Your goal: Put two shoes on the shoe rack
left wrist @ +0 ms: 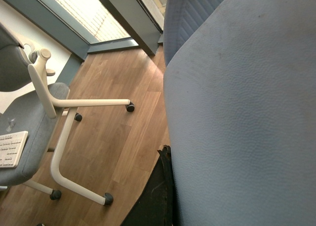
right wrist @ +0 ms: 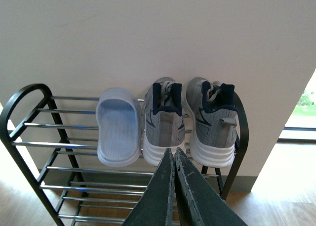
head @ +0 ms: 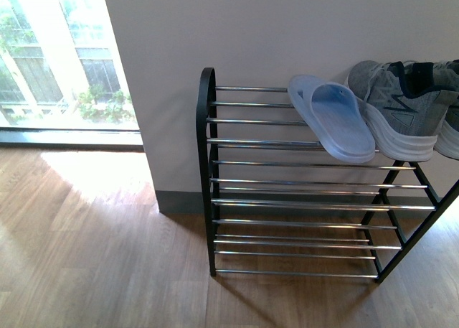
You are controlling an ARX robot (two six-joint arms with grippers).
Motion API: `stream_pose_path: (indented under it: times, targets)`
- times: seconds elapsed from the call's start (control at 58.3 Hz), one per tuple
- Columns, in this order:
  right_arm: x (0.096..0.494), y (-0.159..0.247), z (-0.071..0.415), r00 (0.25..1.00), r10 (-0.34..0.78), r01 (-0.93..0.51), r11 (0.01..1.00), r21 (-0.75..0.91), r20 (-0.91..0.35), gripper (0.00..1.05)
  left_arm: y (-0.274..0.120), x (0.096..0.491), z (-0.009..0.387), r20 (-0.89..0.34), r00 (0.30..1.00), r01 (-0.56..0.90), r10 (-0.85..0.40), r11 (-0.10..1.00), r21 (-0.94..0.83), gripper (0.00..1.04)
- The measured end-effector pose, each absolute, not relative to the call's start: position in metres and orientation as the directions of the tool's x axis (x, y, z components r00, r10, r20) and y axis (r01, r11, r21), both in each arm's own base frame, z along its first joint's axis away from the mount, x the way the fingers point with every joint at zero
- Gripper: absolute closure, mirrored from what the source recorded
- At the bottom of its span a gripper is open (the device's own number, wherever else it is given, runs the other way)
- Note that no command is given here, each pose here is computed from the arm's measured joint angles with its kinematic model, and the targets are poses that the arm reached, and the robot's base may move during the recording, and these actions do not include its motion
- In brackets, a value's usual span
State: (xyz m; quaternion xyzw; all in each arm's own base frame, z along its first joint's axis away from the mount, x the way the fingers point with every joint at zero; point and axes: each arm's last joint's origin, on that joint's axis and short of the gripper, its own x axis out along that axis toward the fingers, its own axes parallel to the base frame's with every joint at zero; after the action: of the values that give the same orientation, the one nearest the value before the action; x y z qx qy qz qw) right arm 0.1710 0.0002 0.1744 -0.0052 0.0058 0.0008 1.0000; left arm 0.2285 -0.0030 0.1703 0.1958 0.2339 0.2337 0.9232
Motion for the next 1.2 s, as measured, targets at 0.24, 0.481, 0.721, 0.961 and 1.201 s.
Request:
stream_pose_path:
  times: [0.24, 0.481, 0.721, 0.961, 1.201]
  targets:
    - [0.155, 0.000, 0.162, 1.000, 0.002, -0.002, 1.000, -0.010, -0.017, 1.03, -0.003, 0.229, 0.170, -0.340, 0.781, -0.340, 0.523, 0.814, 0.471, 1.03]
    - [0.144, 0.000, 0.166, 1.000, 0.001, -0.001, 1.000, -0.010, -0.005, 1.03, -0.003, 0.229, 0.170, -0.340, 0.781, -0.340, 0.523, 0.814, 0.471, 1.03]
    - [0.133, 0.000, 0.170, 1.000, 0.002, -0.001, 1.000, -0.010, 0.009, 1.03, -0.003, 0.229, 0.170, -0.340, 0.781, -0.340, 0.523, 0.814, 0.471, 1.03]
    - [0.125, 0.000, 0.172, 1.000, 0.002, -0.001, 1.000, -0.010, 0.017, 1.03, -0.003, 0.229, 0.170, -0.340, 0.781, -0.340, 0.524, 0.814, 0.471, 1.03]
    - [0.117, 0.000, 0.173, 1.000, 0.002, -0.001, 1.000, -0.010, 0.020, 1.03, -0.003, 0.229, 0.170, -0.340, 0.781, -0.340, 0.524, 0.814, 0.471, 1.03]
